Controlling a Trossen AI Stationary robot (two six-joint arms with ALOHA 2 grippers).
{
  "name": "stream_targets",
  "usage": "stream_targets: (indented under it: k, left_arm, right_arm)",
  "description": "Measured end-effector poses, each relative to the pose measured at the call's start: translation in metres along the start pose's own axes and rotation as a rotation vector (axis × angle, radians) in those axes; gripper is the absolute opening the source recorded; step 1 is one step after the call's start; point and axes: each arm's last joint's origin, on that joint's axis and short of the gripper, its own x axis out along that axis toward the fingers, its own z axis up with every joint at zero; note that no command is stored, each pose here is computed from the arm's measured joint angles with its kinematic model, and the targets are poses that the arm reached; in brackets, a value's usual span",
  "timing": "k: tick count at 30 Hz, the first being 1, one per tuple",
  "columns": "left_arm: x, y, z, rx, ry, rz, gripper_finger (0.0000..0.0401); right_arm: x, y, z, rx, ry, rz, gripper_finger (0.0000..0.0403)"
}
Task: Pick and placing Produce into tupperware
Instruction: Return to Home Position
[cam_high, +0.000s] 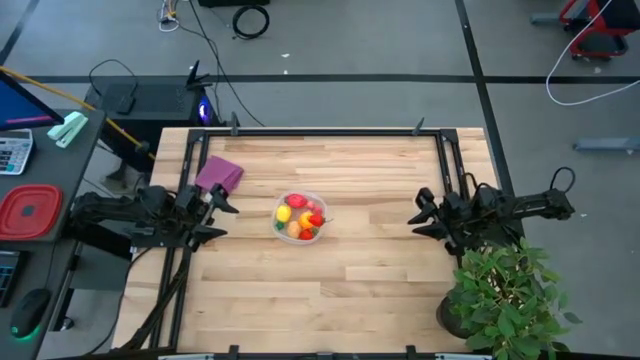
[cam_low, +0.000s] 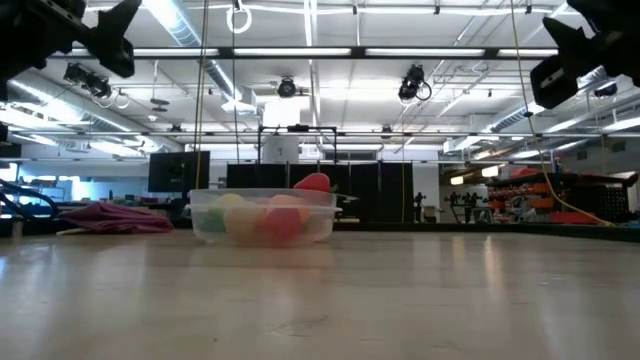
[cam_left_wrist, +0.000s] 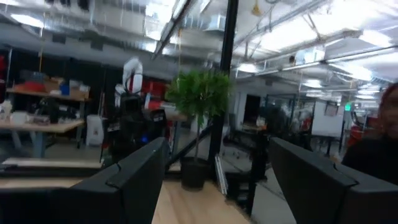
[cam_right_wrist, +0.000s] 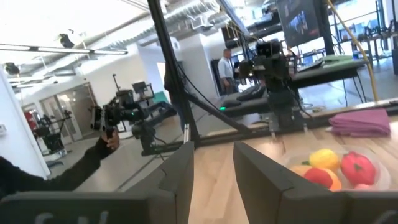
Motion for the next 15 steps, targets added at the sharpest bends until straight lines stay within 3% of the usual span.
stream_targets:
  k: [15]
  left_arm:
    - [0.0, 0.004, -0.02, -0.097, 0.174, 0.047, 0.0289]
  right_arm:
    - [-0.001, -0.005, -0.012, -0.016, 0.133, -0.081, 0.0123]
